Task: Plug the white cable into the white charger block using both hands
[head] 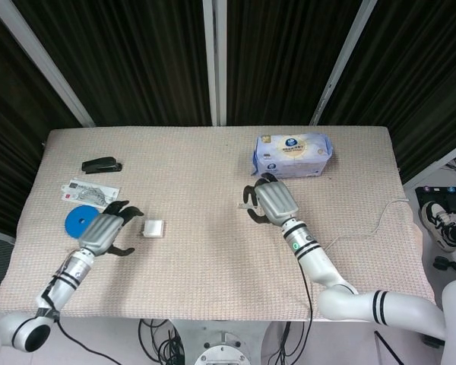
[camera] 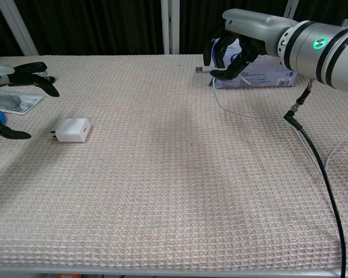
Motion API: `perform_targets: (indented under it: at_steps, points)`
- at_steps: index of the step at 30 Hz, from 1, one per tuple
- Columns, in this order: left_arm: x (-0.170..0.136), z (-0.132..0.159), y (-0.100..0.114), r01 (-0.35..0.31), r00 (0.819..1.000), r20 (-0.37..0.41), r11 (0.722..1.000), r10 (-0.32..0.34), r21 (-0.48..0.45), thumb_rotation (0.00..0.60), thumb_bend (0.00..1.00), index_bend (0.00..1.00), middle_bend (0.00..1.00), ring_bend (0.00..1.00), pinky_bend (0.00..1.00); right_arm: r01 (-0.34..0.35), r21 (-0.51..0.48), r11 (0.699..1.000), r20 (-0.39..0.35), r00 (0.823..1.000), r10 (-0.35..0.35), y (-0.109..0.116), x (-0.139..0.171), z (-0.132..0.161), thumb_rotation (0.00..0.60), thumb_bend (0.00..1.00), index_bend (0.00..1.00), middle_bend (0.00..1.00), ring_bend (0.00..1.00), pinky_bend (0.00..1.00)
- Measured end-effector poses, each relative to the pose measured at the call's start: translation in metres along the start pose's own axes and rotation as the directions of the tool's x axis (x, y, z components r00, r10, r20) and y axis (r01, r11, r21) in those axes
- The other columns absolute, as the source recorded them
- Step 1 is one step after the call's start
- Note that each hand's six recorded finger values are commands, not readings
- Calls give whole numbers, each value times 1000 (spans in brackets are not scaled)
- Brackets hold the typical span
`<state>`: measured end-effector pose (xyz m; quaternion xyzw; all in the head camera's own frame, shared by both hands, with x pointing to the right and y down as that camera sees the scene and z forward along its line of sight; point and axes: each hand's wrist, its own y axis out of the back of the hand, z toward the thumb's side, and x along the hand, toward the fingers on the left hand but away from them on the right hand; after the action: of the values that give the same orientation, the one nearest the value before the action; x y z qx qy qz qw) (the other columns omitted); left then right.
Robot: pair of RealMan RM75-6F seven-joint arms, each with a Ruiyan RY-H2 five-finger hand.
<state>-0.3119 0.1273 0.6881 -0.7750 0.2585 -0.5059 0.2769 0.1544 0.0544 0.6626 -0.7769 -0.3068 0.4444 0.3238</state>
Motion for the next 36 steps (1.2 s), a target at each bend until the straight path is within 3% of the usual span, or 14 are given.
perform_targets:
  at_steps: [6, 13, 31, 36]
  points:
    - [34, 8, -14, 25, 999, -30, 1000, -25, 2, 600, 217, 235, 184, 0, 0, -1, -9, 1000, 5, 1000, 1, 1, 2, -7, 600, 377, 620, 584, 310, 164]
    - [50, 7, -23, 30, 996, -85, 999, -32, -18, 600, 262, 306, 244, 23, 13, -3, -20, 1000, 16, 1000, 3, 1, 1, -14, 600, 377, 620, 584, 310, 164]
    - [55, 5, -40, 21, 994, -107, 999, -23, -25, 600, 295, 354, 303, 60, 21, -12, -26, 1000, 39, 999, 13, -5, 1, -22, 600, 377, 620, 584, 310, 164]
    - [56, 6, -40, 8, 994, -104, 999, -13, -48, 600, 360, 434, 375, 122, 83, -12, -28, 1000, 43, 999, 13, -6, 2, -23, 600, 377, 620, 584, 311, 164]
